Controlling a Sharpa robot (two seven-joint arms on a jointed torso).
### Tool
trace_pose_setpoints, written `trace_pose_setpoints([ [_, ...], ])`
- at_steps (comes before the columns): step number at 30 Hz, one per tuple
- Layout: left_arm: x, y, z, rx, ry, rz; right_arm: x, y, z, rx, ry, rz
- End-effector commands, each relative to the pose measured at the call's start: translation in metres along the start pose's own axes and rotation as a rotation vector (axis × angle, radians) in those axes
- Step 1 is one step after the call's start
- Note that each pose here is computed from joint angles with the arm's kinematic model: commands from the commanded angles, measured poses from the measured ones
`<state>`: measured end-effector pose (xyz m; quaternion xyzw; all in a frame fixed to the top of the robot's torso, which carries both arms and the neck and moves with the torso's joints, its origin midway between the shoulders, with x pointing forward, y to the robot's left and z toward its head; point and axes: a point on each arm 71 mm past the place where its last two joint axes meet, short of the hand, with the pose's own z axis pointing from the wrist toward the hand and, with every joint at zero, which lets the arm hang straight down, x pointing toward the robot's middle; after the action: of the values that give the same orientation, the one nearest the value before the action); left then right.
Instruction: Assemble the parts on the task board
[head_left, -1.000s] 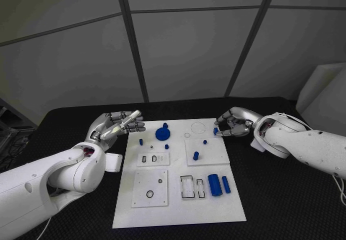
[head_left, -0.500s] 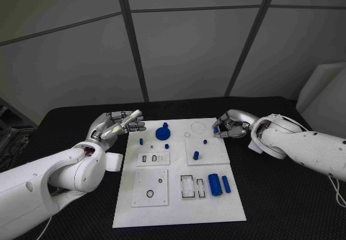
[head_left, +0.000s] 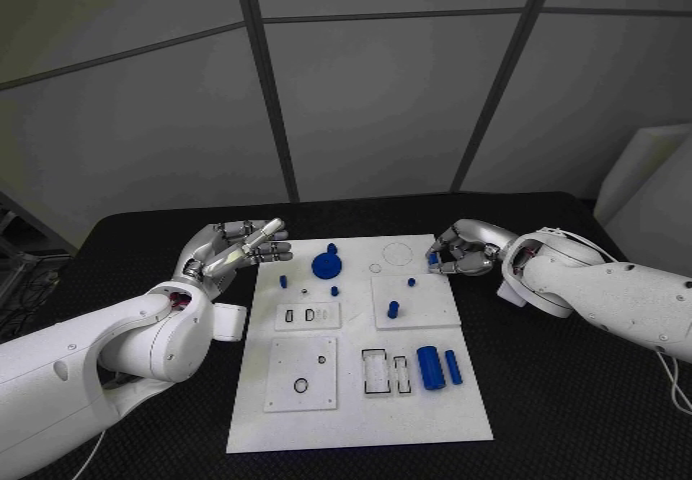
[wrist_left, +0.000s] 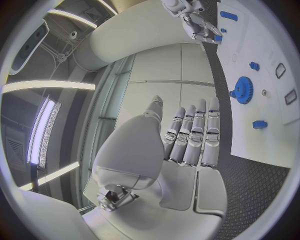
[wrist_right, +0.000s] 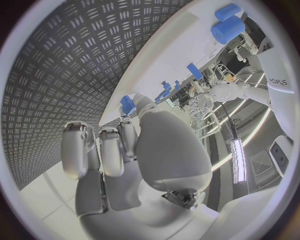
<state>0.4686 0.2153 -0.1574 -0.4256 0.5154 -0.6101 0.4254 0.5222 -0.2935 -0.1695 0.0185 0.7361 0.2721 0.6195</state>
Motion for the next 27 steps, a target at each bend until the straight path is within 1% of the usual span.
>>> trace_pose_setpoints([
  [1,0.0009,-0.0011,0.0001,0.007,0.010,0.002,0.001,0.000,0.000,0.001,0.007,-0.010],
  [10,0.0005,-0.0009,0.0000,0.006,0.009,0.002,-0.002,0.001,0.001,-0.017,-0.030,-0.008],
  [19,0.0006,-0.0009,-0.0002,0.005,0.009,0.002,-0.005,0.003,0.001,-0.040,-0.089,0.000],
  [27,0.0002,-0.0008,-0.0005,0.004,0.009,0.002,-0.007,0.015,-0.002,-0.068,-0.128,0.007],
])
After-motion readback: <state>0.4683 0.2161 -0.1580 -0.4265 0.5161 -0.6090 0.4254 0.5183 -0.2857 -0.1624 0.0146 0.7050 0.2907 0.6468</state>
